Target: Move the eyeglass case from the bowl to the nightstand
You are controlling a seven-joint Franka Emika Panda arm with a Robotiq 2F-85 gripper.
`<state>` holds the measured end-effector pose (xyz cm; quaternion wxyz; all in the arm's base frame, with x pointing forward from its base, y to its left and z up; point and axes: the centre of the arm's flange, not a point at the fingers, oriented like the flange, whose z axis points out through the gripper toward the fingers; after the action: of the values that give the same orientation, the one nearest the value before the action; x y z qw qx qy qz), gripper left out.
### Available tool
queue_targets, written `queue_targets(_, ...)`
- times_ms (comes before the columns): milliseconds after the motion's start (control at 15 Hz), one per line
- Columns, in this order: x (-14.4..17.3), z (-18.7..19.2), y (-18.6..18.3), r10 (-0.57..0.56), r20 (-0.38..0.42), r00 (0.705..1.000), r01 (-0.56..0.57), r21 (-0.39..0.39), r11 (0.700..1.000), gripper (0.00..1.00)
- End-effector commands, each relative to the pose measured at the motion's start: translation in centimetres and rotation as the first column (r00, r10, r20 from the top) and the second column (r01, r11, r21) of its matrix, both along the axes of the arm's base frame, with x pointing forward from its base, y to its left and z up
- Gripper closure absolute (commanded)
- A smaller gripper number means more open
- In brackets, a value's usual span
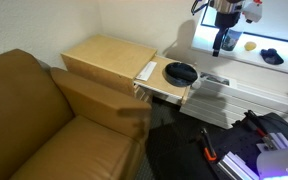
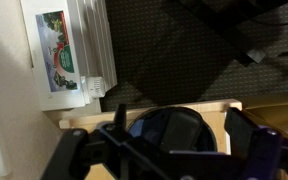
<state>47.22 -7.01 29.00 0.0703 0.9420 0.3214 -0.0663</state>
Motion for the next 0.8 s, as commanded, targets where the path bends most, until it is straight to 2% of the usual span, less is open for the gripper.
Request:
queue_targets(0, 0.0, 0.2, 0.0, 0.0, 0.004, 1.0, 0.0, 0.0, 1.0, 0.0)
queue_targets(200, 0.8, 0.2, 0.5, -0.014, 0.005, 1.0, 0.014, 0.016, 1.0, 0.0)
queue_targets(333, 3.1, -1.8, 3.0, 0.008, 0.032, 0.999, -0.013, 0.151, 0.988, 0.0)
queue_targets(467, 5.4, -3.4, 6.1, -0.017, 0.055, 0.998, 0.001, 0.28, 0.96, 0.0)
queue_targets(600, 6.9, -4.9, 9.1, -0.05, 0.039, 0.998, 0.032, 0.376, 0.926, 0.0)
queue_targets(733, 7.9, -6.5, 11.5, -0.082, -0.02, 0.996, 0.083, 0.429, 0.9, 0.0)
